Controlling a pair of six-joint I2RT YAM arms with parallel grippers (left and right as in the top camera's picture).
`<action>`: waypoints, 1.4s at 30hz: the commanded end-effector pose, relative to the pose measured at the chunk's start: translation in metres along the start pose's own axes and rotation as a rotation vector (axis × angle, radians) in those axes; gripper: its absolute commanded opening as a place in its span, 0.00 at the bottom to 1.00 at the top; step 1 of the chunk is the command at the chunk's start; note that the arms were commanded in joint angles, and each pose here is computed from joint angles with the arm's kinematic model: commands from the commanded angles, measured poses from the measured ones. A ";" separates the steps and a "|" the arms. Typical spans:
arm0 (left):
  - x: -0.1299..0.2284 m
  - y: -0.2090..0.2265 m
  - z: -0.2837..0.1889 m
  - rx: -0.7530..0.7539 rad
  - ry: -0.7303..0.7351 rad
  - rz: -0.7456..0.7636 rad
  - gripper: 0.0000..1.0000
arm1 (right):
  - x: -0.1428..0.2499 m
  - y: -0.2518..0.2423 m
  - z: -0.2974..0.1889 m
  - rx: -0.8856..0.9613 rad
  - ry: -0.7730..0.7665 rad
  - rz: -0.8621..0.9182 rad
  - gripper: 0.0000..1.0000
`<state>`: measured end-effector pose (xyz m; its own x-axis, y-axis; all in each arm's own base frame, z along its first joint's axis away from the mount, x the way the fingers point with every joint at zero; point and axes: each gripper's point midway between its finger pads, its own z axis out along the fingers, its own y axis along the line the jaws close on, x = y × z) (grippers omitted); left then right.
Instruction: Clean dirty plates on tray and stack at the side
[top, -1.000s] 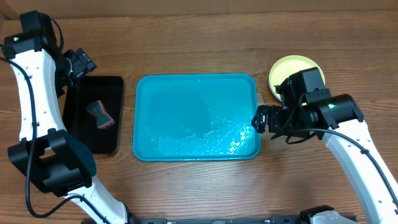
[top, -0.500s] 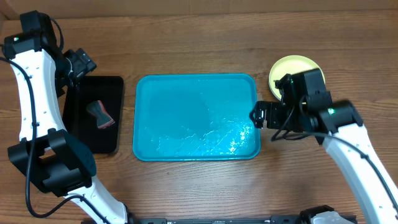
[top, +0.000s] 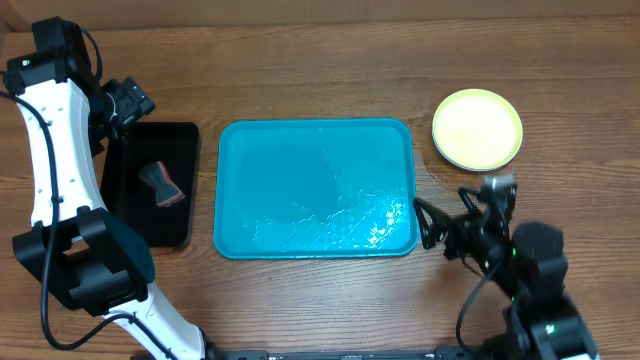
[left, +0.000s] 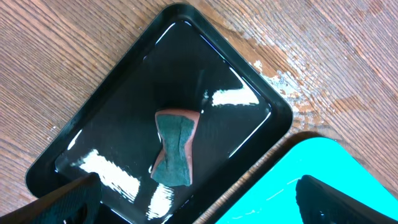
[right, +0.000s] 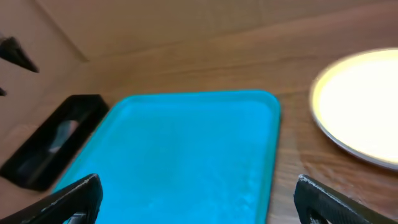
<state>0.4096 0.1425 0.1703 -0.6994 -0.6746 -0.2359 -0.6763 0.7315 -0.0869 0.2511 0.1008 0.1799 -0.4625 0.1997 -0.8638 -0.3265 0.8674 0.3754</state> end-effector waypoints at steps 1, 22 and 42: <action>-0.003 0.000 -0.006 0.001 -0.018 0.001 1.00 | 0.006 -0.017 -0.009 0.038 -0.083 0.003 1.00; -0.003 -0.001 -0.006 0.001 -0.018 0.001 1.00 | 0.005 -0.039 -0.027 0.086 -0.351 -0.175 1.00; -0.003 0.000 -0.006 0.001 -0.019 0.000 1.00 | -0.001 -0.053 -0.032 0.222 -0.382 -0.343 1.00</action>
<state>0.4096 0.1425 0.1704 -0.6994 -0.6746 -0.2362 -0.6762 0.7315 -0.0870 0.2417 0.0444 0.1743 -0.0241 0.0309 -0.9992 -0.2308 0.9723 0.0356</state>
